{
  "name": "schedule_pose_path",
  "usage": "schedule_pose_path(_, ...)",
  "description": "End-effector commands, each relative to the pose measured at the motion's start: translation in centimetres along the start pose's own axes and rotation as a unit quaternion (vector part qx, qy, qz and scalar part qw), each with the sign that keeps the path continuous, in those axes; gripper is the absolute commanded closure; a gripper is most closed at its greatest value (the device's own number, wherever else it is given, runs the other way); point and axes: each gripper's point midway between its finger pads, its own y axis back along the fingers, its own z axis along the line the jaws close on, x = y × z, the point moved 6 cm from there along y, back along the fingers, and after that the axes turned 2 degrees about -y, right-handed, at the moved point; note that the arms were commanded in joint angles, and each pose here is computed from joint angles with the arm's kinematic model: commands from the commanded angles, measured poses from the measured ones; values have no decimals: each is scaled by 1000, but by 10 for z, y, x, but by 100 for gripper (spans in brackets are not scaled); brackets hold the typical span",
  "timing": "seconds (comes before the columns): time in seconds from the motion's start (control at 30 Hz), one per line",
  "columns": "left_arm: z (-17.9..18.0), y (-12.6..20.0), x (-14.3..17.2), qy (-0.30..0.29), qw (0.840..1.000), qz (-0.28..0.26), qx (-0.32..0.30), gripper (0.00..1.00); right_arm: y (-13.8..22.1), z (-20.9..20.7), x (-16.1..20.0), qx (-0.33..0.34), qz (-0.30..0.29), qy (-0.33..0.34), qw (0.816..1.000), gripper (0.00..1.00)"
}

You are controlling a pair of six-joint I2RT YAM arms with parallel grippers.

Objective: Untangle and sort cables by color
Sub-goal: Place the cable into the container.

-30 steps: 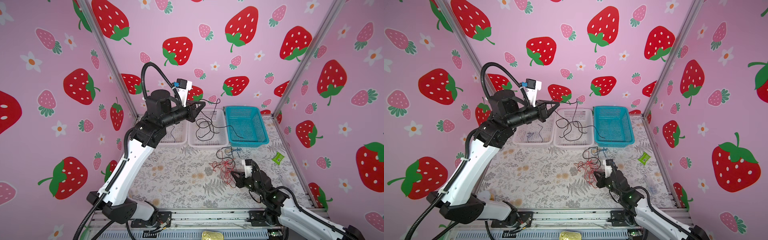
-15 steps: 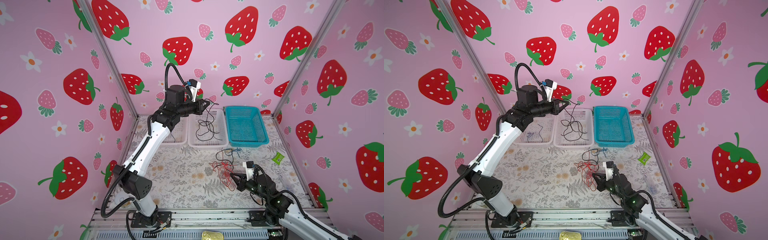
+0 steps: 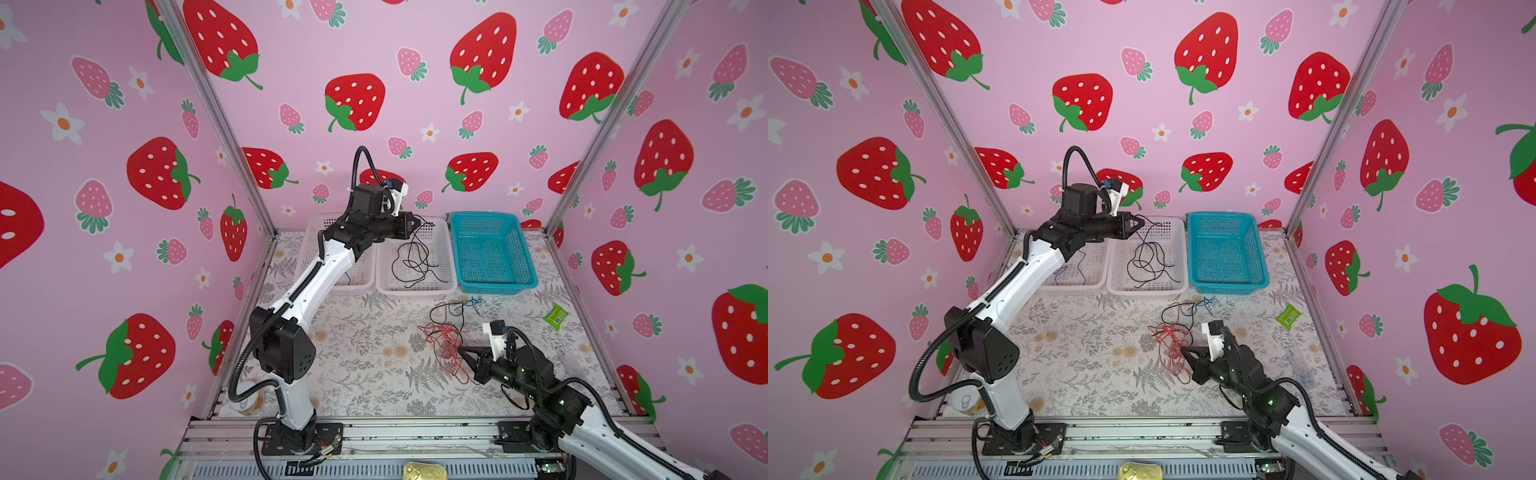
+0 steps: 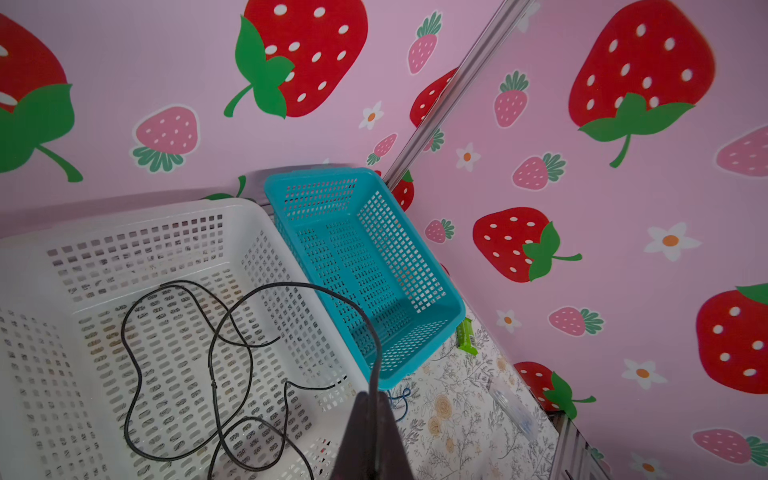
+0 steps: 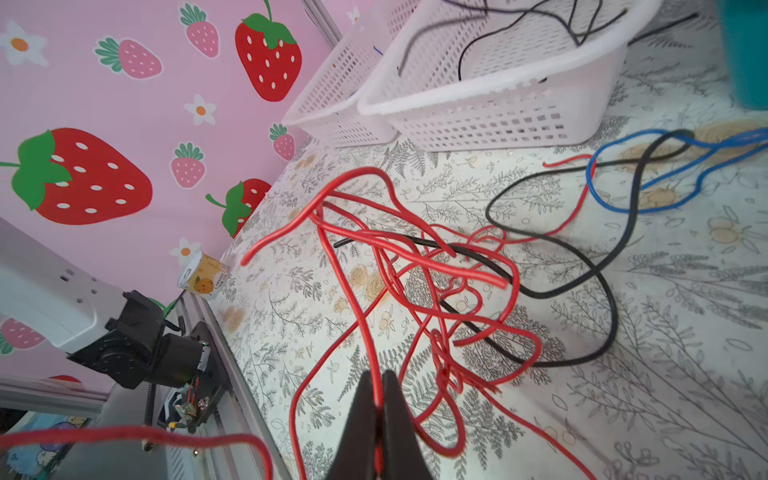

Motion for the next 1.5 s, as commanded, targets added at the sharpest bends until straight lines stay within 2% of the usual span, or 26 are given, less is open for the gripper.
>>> schedule_pose_path(0.0, 12, -13, 9, 0, 1000, 13, -19, 100, 5, 11, -16, -5, -15, 10, 1000, 100)
schedule_pose_path(0.4, 58, -43, 48, 7, 989, 84, -119, 100, 17, 24, -33, -9, -30, 14, 999, 100)
schedule_pose_path(0.47, 61, -45, 53, 11, 988, 92, -122, 95, 19, 25, -34, -7, -32, 13, 999, 100)
schedule_pose_path(0.5, 61, -45, 54, 11, 988, 93, -123, 88, 20, 26, -36, -7, -33, 13, 999, 100)
schedule_pose_path(0.7, 55, -40, 47, 9, 989, 87, -117, 68, 28, 32, -48, -3, -48, 14, 999, 100)
schedule_pose_path(0.87, 36, -21, 28, 1, 993, 62, -105, 56, 33, 36, -56, 5, -56, 11, 998, 100)
schedule_pose_path(1.0, 14, 4, 18, 1, 996, 36, -86, 53, 34, 31, -59, 37, -53, 7, 998, 100)
schedule_pose_path(1.13, -8, 35, 22, 21, 998, 2, -59, 50, 34, 32, -63, 46, -53, 4, 998, 100)
schedule_pose_path(1.27, -30, 65, 42, 56, 998, -20, -14, 48, 34, 36, -68, 37, -61, 2, 997, 100)
schedule_pose_path(1.47, -65, 92, 100, 86, 995, -11, 58, 48, 37, 53, -77, -15, -76, 9, 997, 100)
